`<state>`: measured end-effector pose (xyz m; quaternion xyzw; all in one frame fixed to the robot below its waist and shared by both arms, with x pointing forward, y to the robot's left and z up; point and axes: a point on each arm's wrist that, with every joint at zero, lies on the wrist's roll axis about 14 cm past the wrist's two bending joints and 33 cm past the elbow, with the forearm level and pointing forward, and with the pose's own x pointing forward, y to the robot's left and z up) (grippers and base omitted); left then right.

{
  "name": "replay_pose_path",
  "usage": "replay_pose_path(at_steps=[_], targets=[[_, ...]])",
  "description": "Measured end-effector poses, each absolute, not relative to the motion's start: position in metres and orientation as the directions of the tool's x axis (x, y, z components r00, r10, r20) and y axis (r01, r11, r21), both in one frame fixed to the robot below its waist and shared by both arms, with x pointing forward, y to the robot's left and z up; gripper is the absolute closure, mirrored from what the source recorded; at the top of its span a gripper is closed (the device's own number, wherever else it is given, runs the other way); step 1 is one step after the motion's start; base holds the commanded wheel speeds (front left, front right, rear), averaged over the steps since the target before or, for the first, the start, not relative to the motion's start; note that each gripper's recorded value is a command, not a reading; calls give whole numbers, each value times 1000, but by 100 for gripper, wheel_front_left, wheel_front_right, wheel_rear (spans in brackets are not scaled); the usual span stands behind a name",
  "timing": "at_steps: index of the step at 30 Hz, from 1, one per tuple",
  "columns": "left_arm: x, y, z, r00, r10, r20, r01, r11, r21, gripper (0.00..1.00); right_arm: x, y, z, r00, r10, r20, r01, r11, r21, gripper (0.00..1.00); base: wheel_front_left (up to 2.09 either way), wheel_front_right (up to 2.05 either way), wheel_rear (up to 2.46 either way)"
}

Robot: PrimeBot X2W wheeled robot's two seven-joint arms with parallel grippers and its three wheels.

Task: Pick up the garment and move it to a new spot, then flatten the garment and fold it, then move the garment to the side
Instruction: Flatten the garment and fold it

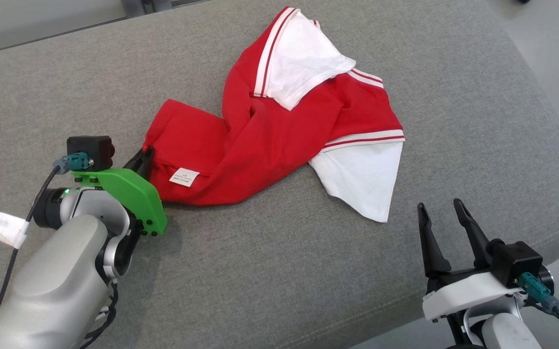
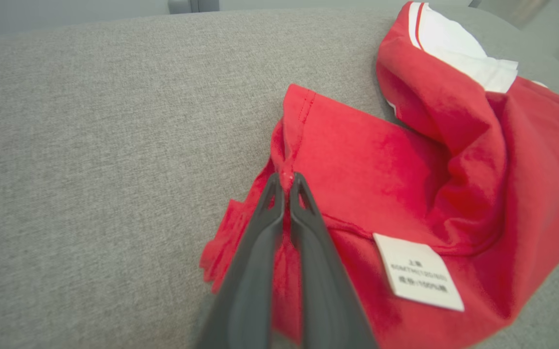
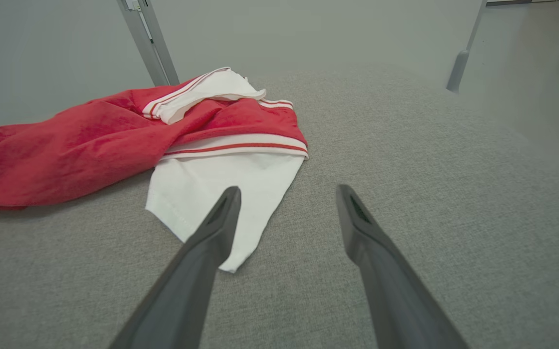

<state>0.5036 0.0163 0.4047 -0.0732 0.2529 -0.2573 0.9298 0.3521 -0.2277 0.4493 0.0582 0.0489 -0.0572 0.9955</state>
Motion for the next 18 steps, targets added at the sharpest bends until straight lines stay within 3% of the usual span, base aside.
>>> replay_pose_path(at_steps=[9, 18], targets=[[513, 9, 433, 766, -540, -349, 460, 839, -290, 100, 354, -226, 450, 990, -102, -100, 113, 987, 113, 0, 0, 0, 0], [542, 1, 530, 831, -547, -98, 499, 813, -301, 100, 355, -221, 453, 992, -88, -88, 98, 988, 120, 0, 0, 0, 0]])
